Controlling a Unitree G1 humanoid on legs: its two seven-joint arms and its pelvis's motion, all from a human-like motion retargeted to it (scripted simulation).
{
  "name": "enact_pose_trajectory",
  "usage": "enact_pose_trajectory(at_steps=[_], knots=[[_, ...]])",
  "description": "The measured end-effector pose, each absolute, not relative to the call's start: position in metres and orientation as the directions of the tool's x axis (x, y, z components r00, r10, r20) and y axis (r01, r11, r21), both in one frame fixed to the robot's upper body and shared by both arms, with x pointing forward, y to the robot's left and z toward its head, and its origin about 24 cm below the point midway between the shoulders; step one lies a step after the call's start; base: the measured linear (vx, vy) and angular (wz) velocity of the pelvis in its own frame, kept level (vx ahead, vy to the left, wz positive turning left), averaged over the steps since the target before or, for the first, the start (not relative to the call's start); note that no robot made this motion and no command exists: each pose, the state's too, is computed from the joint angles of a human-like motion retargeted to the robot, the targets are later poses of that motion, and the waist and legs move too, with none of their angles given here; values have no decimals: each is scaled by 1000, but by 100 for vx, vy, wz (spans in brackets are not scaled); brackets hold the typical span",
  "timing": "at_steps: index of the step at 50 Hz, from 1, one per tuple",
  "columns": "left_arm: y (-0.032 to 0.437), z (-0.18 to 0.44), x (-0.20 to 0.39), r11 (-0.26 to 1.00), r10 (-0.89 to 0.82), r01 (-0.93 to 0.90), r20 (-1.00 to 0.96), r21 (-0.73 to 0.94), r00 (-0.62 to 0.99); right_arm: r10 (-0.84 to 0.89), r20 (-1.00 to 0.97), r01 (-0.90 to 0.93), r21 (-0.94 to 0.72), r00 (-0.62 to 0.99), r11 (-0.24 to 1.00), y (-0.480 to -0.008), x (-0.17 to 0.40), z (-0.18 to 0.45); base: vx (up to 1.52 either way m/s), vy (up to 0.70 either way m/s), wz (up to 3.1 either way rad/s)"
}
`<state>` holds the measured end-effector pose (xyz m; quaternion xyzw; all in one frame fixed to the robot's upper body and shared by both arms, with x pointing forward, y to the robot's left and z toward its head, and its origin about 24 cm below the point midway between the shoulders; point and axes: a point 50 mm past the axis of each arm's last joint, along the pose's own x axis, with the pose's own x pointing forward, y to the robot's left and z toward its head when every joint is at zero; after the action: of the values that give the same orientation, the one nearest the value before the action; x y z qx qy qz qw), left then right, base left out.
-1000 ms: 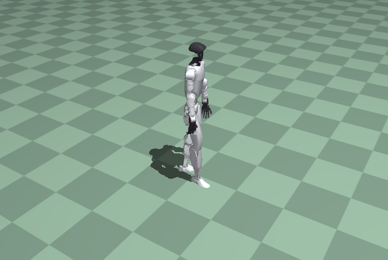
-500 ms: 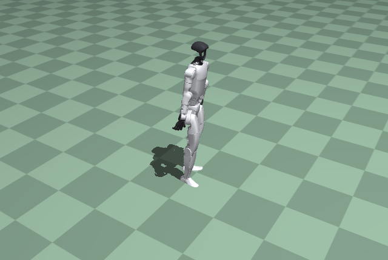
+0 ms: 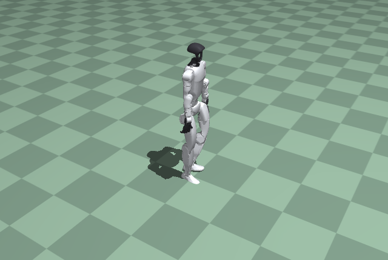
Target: In place motions
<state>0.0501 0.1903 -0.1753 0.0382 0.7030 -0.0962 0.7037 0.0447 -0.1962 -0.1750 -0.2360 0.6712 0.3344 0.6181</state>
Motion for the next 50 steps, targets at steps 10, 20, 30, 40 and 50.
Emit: enact_pose_trajectory(at_steps=[10,20,30,40,50], knots=[[187,-177,32,965,-106,238,-993,-113,-45,27,-978,-732,171,-205,659,-203,27,-175,6,8,-9],[195,-177,3,985,-112,118,-988,-125,-110,153,-979,-703,204,-136,681,-191,15,-177,7,0,82],[192,-177,-13,988,-132,66,-986,-139,-102,188,-980,-761,175,-72,624,-178,27,-178,2,-2,27],[183,-176,-13,972,-152,151,-972,-180,-178,156,-982,-677,187,-107,712,-185,32,-177,4,-1,-37],[182,-178,1,978,-144,131,-981,-161,-128,113,-984,-635,173,-135,752,-203,13,-176,0,-1,-75]])
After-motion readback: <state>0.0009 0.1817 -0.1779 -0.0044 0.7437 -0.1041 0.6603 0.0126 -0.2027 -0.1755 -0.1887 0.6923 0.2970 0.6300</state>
